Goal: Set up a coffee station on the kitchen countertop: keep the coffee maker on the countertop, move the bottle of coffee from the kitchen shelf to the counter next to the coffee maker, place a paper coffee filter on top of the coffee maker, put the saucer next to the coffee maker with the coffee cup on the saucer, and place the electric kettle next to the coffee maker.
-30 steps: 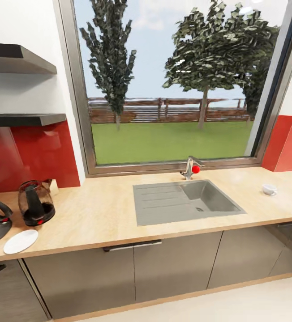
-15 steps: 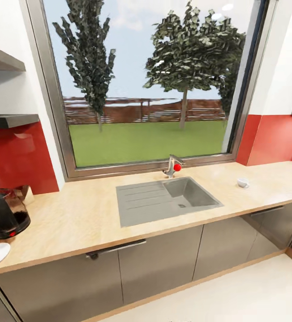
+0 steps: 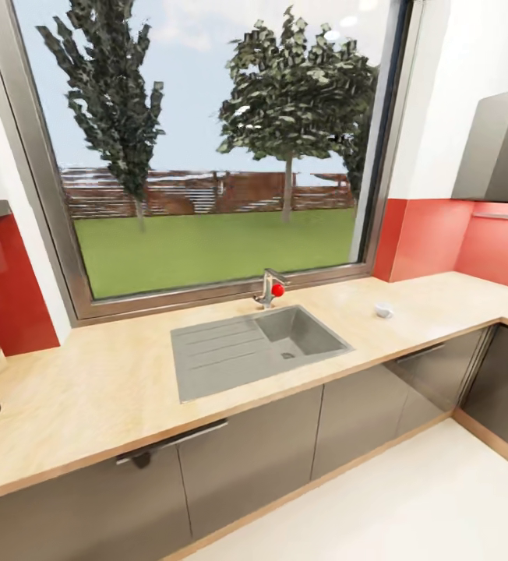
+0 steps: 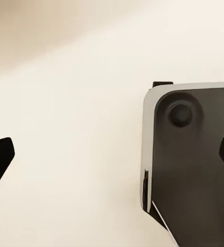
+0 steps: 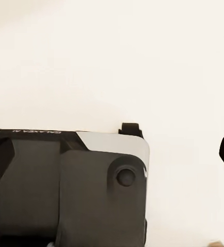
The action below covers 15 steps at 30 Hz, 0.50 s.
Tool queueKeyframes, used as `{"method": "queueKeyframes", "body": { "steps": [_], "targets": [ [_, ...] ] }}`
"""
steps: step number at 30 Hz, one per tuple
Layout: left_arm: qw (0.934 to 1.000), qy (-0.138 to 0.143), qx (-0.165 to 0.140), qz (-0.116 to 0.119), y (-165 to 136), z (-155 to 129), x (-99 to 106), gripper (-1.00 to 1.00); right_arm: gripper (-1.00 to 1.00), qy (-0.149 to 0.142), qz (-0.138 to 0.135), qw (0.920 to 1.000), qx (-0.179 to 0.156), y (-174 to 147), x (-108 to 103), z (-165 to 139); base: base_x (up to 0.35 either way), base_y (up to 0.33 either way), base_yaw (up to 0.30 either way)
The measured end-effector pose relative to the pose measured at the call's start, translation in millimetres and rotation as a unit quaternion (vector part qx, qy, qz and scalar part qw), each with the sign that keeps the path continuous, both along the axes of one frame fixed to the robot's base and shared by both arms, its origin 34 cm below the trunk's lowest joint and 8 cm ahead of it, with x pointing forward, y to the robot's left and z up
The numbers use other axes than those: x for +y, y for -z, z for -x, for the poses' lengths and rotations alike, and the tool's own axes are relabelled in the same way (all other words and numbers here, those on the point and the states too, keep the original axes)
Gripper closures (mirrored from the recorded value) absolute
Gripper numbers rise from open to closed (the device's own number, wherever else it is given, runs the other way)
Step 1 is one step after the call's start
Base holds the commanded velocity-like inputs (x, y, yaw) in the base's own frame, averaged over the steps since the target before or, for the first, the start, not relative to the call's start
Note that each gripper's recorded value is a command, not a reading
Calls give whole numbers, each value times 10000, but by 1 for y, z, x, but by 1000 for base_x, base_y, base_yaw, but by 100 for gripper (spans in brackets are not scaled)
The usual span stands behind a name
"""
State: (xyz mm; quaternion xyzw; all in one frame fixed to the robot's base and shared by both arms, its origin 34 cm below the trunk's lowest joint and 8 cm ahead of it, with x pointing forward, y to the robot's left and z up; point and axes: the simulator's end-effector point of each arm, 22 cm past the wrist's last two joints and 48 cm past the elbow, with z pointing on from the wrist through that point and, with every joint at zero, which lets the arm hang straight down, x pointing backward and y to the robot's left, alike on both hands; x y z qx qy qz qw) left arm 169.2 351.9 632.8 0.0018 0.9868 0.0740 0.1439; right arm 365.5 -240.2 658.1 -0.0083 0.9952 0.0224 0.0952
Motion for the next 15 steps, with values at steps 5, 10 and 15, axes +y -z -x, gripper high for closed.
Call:
{"method": "queueKeyframes", "body": {
  "steps": [5, 10, 15],
  "targets": [
    [10000, 2, -1, -1, 0, 0, 0, -100, -100, -2, 4, 10000, -4, 0, 0, 0, 238, 0, -266],
    [10000, 10, 8, -13, 0, 1, 2, -100, -100, -24, -14, 10000, -7, 0, 3, 0, 312, 0, -266],
    [10000, 4, 20, -50, -1, 2, 5, -100, -100, -33, -27, 10000, -8, -1, 5, 0, 323, 0, -267]
  ]
}}
